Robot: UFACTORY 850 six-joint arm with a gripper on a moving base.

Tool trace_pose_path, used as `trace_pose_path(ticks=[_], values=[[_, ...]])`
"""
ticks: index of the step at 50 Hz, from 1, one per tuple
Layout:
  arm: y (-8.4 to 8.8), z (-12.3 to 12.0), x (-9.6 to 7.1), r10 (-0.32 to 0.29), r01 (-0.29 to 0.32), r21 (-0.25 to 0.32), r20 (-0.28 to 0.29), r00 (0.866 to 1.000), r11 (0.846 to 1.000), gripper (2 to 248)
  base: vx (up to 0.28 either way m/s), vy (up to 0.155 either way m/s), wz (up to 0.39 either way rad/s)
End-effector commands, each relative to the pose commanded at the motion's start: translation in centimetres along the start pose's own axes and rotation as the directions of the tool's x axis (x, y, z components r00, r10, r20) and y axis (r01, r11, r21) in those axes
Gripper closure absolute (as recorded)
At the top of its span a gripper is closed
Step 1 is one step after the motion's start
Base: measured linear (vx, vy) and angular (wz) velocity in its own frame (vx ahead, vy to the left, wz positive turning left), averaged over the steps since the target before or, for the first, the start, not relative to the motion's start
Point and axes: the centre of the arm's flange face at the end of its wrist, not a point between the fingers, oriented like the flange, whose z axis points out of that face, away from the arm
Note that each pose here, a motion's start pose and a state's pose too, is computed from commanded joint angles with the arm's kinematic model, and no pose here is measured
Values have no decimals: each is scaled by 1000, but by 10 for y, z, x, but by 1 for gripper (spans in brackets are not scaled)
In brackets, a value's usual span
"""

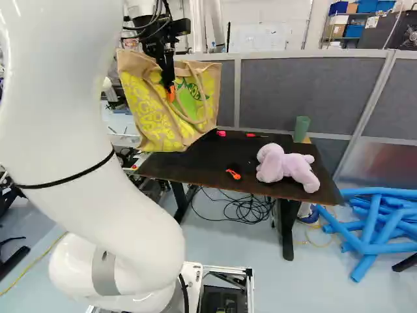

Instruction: Pick up the bag on the ground and place it on the table

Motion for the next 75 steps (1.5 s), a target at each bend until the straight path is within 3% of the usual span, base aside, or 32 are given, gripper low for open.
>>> trace_pose_path(ticks=[26, 42, 75], values=[[0, 0, 0, 0, 0, 0, 0, 1000, 1000, 215, 57, 1, -3], [-5, 1, 21, 9, -9, 2, -4, 1000, 1000, 215, 55, 0, -6], [-5, 1, 41, 25, -25, 4, -9, 1000, 1000, 215, 0, 0, 0]])
